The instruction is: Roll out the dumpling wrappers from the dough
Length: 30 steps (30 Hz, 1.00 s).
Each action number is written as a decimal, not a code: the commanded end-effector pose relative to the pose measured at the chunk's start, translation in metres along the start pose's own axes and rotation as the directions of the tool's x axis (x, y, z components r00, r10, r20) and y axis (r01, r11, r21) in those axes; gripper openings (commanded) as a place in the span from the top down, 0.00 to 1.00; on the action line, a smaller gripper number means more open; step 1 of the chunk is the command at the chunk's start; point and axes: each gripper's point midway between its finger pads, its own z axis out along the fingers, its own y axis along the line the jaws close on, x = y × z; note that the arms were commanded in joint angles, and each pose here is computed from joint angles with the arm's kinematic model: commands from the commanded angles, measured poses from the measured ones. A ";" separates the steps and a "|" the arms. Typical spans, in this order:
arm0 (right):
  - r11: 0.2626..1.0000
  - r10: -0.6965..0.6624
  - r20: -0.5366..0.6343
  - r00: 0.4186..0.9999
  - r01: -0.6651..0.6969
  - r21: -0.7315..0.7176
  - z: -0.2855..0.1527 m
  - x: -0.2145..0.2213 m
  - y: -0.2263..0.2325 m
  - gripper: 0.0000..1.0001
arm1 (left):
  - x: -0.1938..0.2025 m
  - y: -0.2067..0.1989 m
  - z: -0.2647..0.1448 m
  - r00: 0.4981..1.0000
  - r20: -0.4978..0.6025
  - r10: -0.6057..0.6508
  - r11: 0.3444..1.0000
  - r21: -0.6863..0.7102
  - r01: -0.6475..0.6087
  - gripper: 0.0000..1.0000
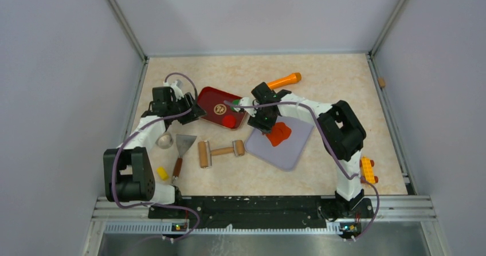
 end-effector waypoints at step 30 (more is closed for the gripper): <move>0.964 0.045 0.069 0.997 -0.061 0.258 -0.058 -0.019 -0.067 0.81 | -0.006 0.000 0.005 1.000 0.028 0.004 1.000 0.017 -0.005 0.46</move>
